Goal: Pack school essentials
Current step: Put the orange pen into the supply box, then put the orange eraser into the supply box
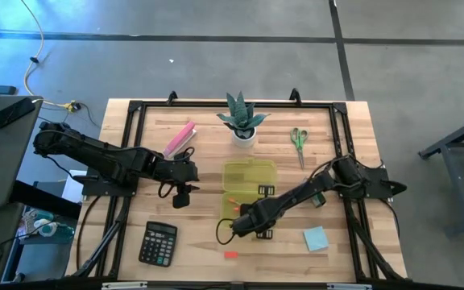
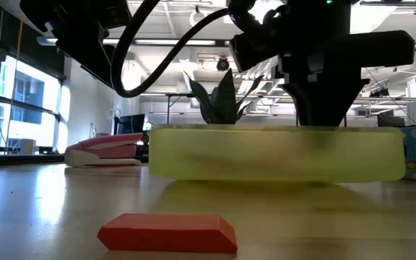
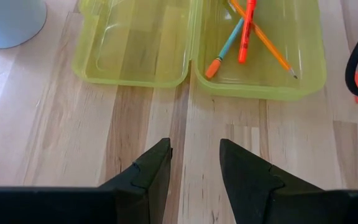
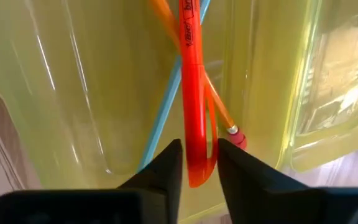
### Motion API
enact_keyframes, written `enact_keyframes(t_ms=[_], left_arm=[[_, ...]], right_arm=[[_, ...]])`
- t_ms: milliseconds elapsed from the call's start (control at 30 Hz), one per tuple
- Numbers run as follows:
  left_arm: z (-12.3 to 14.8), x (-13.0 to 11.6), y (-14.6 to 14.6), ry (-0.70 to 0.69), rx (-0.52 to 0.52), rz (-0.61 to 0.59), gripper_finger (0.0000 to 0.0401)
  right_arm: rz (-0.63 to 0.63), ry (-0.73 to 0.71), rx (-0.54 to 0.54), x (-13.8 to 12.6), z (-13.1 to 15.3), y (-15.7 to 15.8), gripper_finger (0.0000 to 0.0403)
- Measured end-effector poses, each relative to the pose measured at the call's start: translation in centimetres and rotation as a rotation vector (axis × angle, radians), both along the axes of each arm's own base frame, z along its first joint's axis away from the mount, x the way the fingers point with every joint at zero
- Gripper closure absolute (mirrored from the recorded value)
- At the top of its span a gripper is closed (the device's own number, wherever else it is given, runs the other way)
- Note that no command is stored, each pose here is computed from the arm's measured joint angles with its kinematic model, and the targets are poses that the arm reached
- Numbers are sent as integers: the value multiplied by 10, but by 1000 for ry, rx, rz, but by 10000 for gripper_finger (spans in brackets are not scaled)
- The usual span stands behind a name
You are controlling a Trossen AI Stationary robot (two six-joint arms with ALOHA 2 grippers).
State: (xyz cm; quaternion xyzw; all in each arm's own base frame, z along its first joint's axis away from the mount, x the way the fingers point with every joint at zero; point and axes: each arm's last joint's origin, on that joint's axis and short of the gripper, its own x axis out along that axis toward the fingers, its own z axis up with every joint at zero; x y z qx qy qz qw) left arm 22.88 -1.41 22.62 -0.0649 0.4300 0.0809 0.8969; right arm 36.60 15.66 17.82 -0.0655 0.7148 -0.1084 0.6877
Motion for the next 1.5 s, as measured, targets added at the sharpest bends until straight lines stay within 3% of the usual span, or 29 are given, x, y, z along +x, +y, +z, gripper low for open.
enact_keyframes(t_ms=[233,433,767,1000,1133,1500], left_arm=[[0,0,0,-1,-10,14,274],[0,0,0,-4,-46,60,251],[1,1,0,-18,-37,42,182],[7,7,-17,-115,-10,-72,184],[13,9,-33,-191,-8,-149,189],[40,15,-56,-335,21,-240,197]], right_arm=[[-16,6,-14,-1,0,-1,243],[13,-21,-138,-7,9,-1,237],[-16,-266,-276,-37,78,-2,261],[-84,-377,-404,-69,118,-10,263],[-100,-469,-405,-89,132,-4,263],[-256,-747,-407,-147,110,-17,263]])
